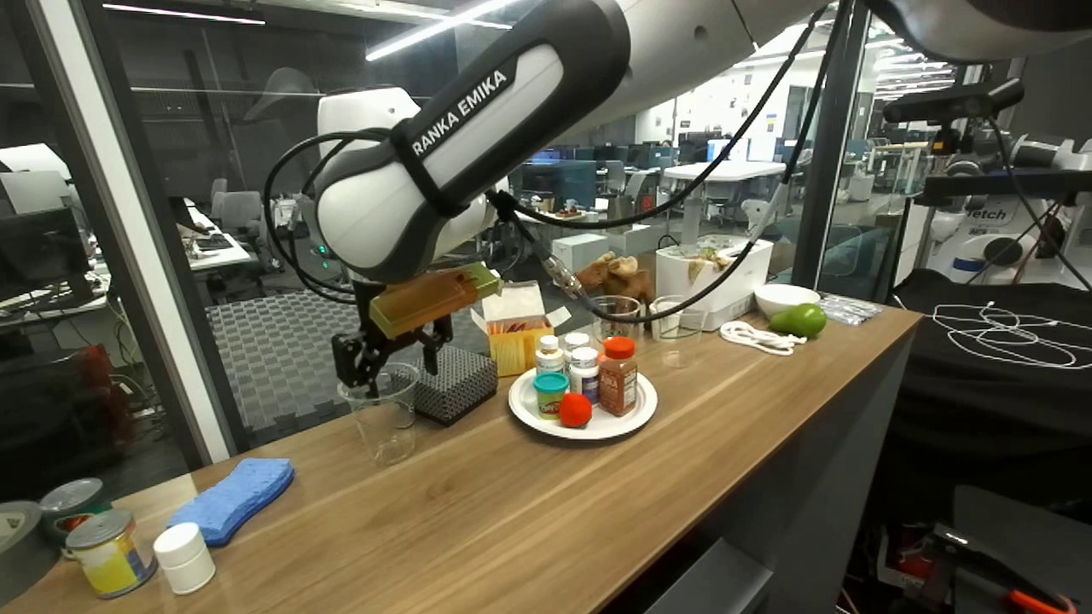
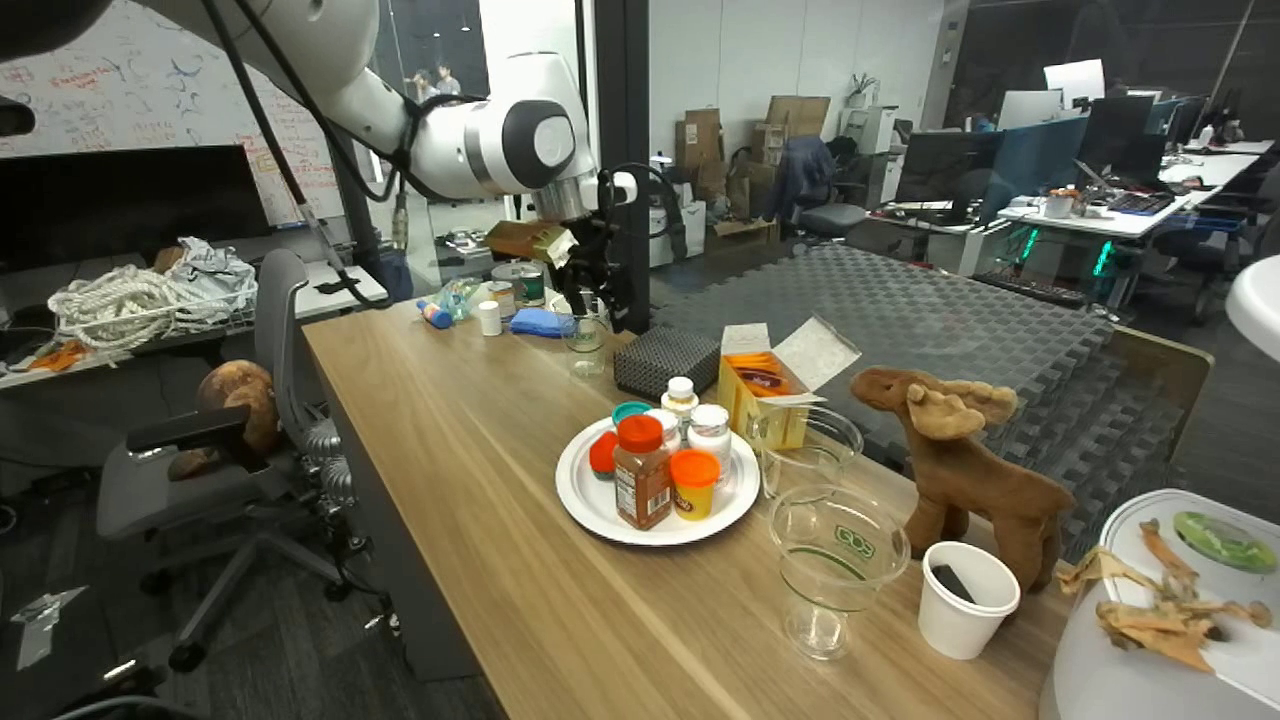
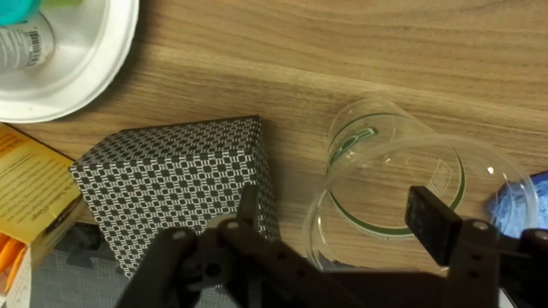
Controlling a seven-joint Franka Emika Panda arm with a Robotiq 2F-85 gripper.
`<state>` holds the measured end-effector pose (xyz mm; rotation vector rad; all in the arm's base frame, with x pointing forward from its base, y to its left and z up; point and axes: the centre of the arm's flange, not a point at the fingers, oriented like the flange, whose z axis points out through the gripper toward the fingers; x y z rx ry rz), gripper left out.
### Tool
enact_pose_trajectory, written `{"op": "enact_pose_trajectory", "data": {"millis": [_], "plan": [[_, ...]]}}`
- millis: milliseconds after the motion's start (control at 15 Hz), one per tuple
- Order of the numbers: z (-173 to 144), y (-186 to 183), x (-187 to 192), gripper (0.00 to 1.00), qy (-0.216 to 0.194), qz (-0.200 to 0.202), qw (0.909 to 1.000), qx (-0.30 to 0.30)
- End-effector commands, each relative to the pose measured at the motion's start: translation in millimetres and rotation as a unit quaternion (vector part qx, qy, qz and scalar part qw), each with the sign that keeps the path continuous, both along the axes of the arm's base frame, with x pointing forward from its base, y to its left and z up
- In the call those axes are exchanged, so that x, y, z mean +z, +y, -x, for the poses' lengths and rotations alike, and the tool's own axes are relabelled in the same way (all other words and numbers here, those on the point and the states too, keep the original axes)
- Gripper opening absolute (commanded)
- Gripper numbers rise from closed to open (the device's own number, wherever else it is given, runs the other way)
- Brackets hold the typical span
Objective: Organize all the containers on the white plate
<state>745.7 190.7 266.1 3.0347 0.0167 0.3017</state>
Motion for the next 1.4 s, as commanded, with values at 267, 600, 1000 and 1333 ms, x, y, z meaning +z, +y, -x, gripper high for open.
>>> {"op": "enact_pose_trajectory", "data": {"millis": [267, 600, 1000, 1333], "plan": [[-17, 12, 12, 0.27, -0.027, 0.000, 0.9996, 0.000], [-12, 18, 24, 0.09, -0.026, -0.005, 0.9996, 0.009], [-6, 17, 22, 0.13, -0.024, -0.019, 0.9994, 0.017], [15, 6, 63, 0.14, -0.080, -0.043, 0.9956, 0.025]]}}
